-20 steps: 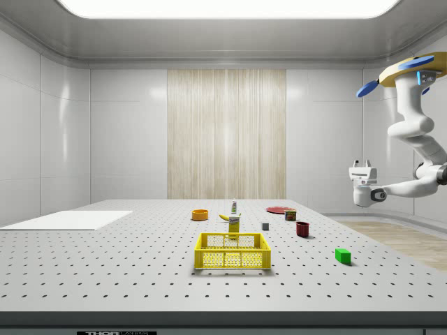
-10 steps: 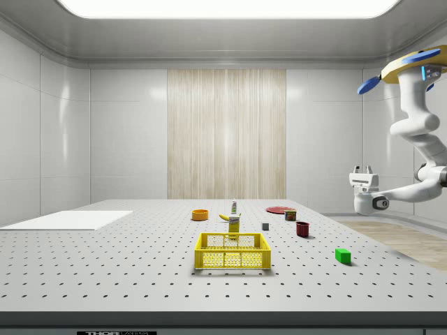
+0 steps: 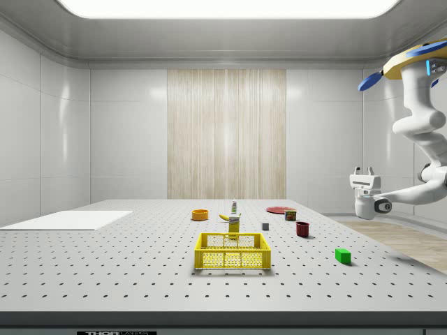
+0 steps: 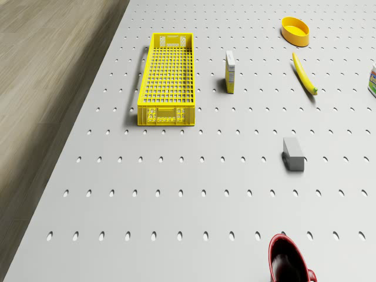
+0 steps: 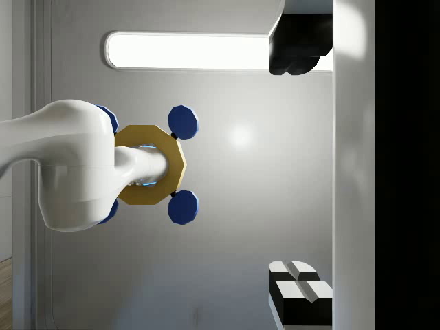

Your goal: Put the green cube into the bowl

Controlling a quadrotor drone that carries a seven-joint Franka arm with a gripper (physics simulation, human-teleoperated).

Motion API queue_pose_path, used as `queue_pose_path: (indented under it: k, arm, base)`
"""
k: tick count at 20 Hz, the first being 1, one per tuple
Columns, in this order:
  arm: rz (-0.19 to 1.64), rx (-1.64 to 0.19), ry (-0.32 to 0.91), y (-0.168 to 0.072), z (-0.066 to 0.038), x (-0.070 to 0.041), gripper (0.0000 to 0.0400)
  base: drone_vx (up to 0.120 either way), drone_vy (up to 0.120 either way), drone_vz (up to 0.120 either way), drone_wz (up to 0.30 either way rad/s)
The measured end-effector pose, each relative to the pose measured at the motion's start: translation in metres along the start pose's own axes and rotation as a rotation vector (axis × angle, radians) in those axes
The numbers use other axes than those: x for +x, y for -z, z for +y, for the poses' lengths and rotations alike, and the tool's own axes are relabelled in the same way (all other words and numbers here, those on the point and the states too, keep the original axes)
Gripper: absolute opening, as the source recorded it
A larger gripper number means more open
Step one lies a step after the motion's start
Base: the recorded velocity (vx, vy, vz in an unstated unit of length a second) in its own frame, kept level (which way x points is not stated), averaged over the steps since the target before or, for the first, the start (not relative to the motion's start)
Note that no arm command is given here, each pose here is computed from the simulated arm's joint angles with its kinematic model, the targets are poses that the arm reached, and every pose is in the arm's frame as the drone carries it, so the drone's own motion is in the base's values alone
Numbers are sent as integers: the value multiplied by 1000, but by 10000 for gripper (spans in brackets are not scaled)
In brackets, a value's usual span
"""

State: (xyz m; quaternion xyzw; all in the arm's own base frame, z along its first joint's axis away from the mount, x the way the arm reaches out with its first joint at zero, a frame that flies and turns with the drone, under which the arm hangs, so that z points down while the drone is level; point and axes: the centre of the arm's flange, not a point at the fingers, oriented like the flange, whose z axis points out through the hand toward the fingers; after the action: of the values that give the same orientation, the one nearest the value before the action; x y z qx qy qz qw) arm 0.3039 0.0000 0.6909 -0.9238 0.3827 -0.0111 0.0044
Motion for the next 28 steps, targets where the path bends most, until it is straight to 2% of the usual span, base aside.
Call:
queue_pose_path:
  k: [7, 19, 24, 28]
  arm:
    - [4, 3, 0, 0, 0, 0, 400]
    - [17, 3, 0, 0, 0, -2, 400]
    - [30, -4, 0, 0, 0, -3, 400]
    - [48, -18, 0, 0, -2, -5, 400]
  base:
    - [109, 120, 0, 0]
    - [0, 120, 0, 0]
    - [112, 112, 0, 0]
    - [120, 0, 0, 0]
